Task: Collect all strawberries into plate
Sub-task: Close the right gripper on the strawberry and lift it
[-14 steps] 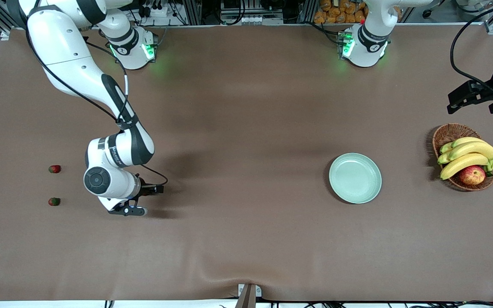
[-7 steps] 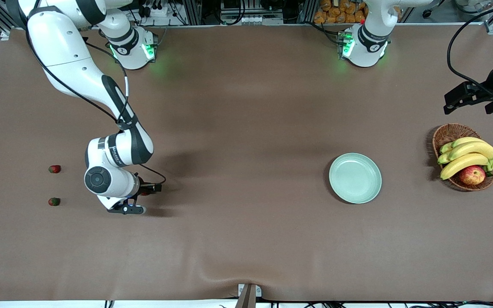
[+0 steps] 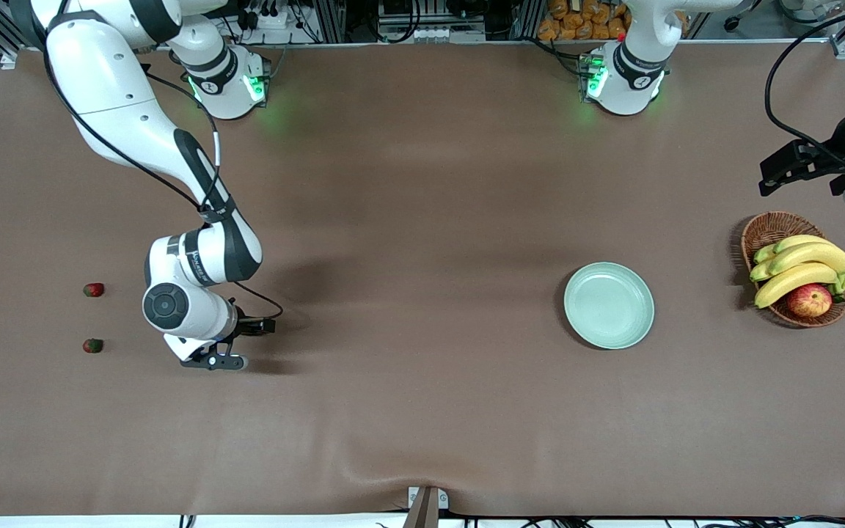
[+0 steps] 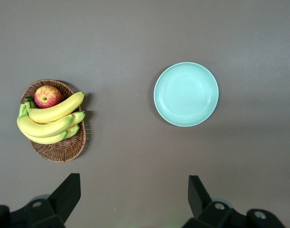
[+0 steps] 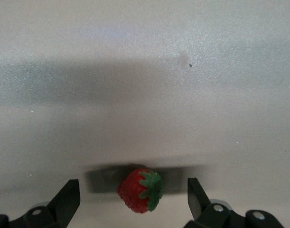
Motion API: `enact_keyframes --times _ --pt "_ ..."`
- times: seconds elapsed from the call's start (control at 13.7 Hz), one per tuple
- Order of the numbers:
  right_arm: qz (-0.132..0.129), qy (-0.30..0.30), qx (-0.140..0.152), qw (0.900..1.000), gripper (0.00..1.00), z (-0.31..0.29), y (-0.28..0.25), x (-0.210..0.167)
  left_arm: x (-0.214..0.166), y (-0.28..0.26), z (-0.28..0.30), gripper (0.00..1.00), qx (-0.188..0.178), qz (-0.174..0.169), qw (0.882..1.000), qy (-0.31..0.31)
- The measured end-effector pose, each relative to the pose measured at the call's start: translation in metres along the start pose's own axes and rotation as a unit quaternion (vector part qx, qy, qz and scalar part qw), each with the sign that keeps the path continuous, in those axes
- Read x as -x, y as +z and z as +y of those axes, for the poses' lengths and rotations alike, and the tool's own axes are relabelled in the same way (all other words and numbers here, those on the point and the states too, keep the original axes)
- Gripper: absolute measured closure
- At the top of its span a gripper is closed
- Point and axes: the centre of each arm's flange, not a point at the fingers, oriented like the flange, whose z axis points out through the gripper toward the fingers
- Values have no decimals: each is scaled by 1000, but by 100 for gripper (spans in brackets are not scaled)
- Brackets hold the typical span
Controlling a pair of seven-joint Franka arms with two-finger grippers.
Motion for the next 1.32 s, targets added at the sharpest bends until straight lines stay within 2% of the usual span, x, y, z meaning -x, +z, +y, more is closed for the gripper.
enact_keyframes --times 0.15,0.22,0.59,0.95,1.1,1.32 --pt "-1 0 0 1000 0 0 1 0 0 0 0 0 0 0 1000 0" --pt "-1 0 0 1000 7 0 1 1 0 0 0 0 0 0 1000 0" --pt "2 -3 -2 1000 63 -3 -1 1 0 1 0 0 0 -1 1000 0" --pt "5 -3 -2 1000 64 -3 -2 0 0 3 1 0 0 -3 1000 0" --pt "17 -3 -4 1000 64 -4 -12 -4 0 6 1 0 0 -6 1000 1" --pt "49 -11 -14 999 64 -16 -50 -11 0 8 1 0 0 -8 1000 1"
